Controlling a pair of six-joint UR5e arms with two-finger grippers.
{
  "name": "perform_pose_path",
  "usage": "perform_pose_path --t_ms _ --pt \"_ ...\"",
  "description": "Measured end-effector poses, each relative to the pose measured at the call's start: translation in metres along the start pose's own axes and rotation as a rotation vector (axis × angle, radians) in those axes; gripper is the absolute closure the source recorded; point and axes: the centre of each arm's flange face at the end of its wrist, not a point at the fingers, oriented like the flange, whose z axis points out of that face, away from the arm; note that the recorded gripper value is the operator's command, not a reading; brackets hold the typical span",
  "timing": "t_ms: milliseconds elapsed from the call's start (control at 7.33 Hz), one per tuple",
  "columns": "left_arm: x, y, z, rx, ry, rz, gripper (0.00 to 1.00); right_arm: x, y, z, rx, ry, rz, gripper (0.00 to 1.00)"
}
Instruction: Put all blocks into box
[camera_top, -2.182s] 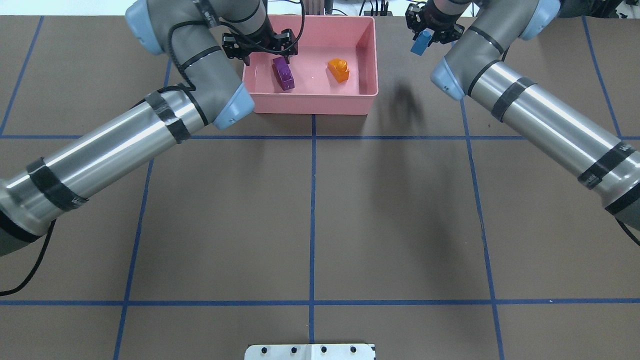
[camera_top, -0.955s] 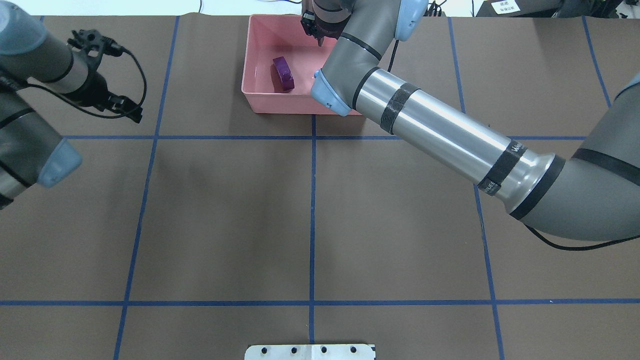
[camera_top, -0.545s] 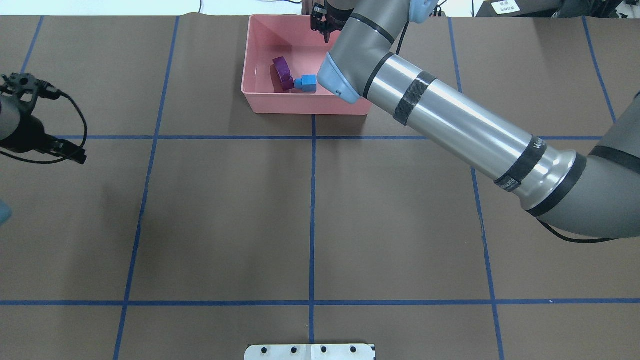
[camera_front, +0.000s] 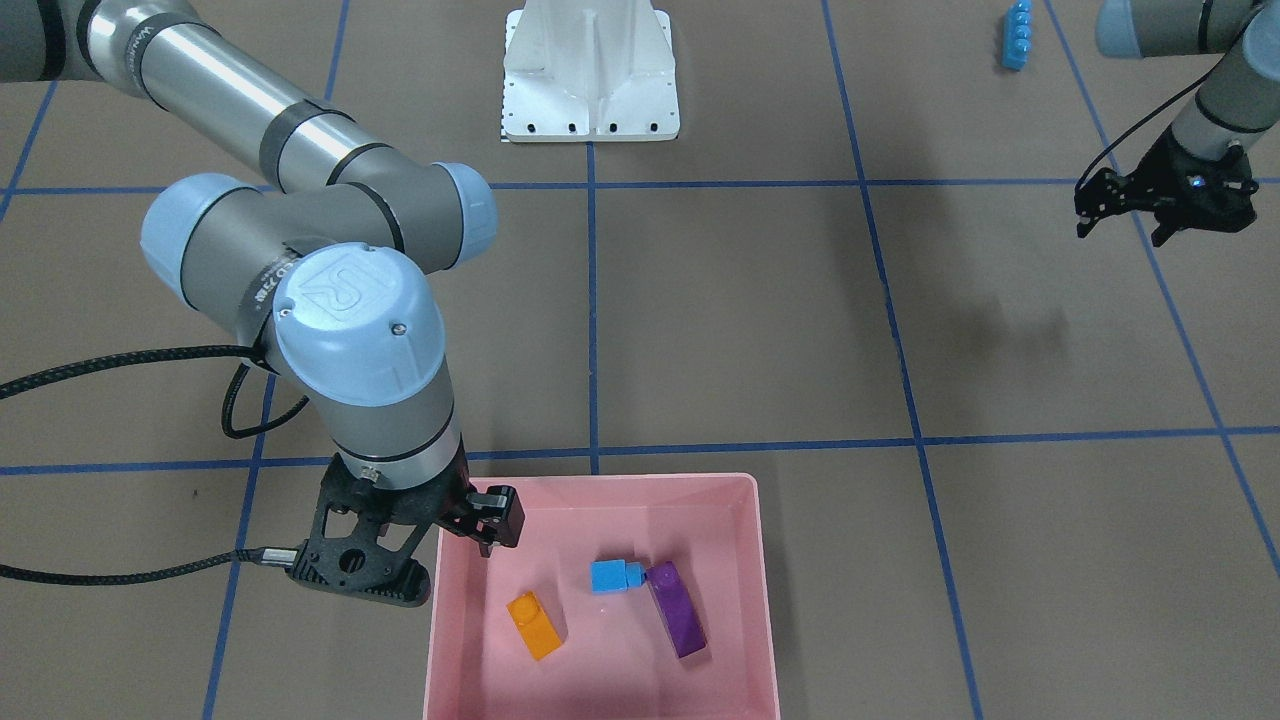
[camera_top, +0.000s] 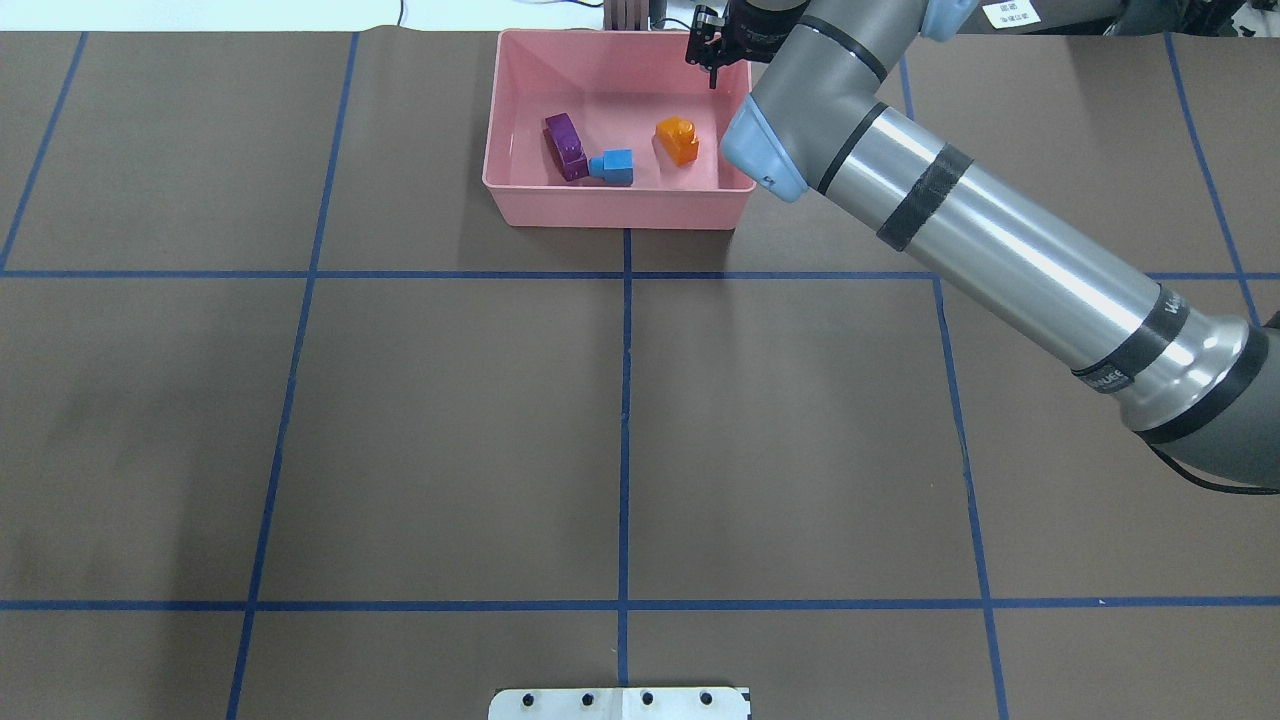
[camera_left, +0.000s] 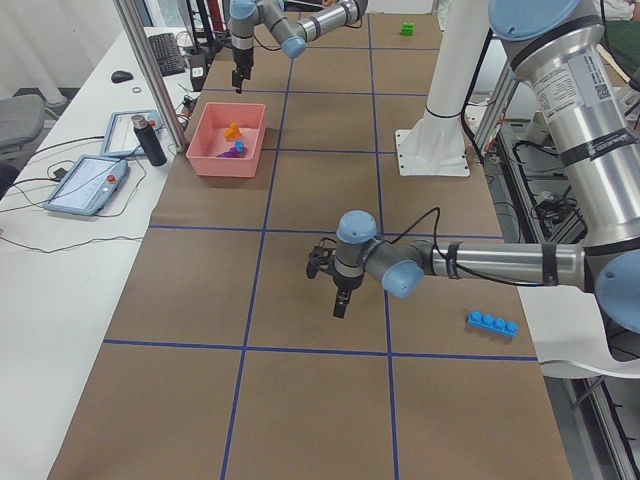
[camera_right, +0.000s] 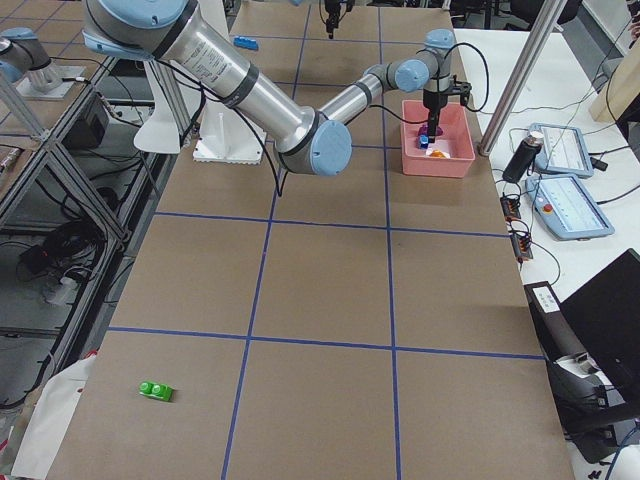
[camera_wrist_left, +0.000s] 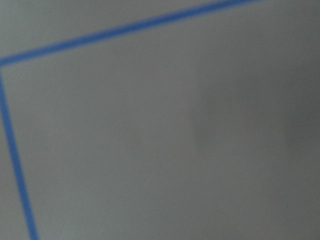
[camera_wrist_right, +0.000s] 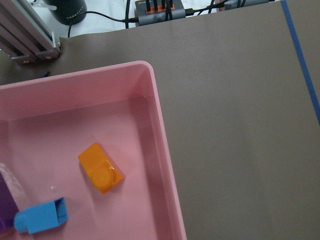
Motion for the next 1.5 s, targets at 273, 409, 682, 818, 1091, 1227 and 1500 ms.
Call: perform_pose_path --t_ms 273,409,682,818,1091,1227,1500 --pt "-0.003 0.059 -0.009 -0.067 0.127 -0.008 0.00 0.021 0.007 0.007 -0.002 -0.002 -0.006 0.00" --pt "0.008 0.072 -0.002 -0.133 0.159 -0.019 0.00 0.030 0.011 0.011 -0.002 -0.003 -0.007 0.00" --pt "0.026 0.113 0.024 -0.294 0.110 0.029 0.00 0.038 0.014 0.016 -0.001 0.001 -0.008 0.00" --pt "0.027 0.135 0.030 -0.360 0.075 0.076 0.00 0.038 0.016 0.018 -0.001 0.003 -0.009 0.00" --pt "0.032 0.158 0.036 -0.441 0.047 0.122 0.00 0.036 0.022 0.023 -0.005 0.007 -0.013 0.00" --pt "0.042 0.165 0.040 -0.474 0.048 0.115 0.00 0.034 0.026 0.026 -0.009 0.009 -0.016 0.00" --pt "0.072 0.181 0.054 -0.530 0.040 0.098 0.00 0.034 0.030 0.031 -0.013 0.014 -0.019 0.00"
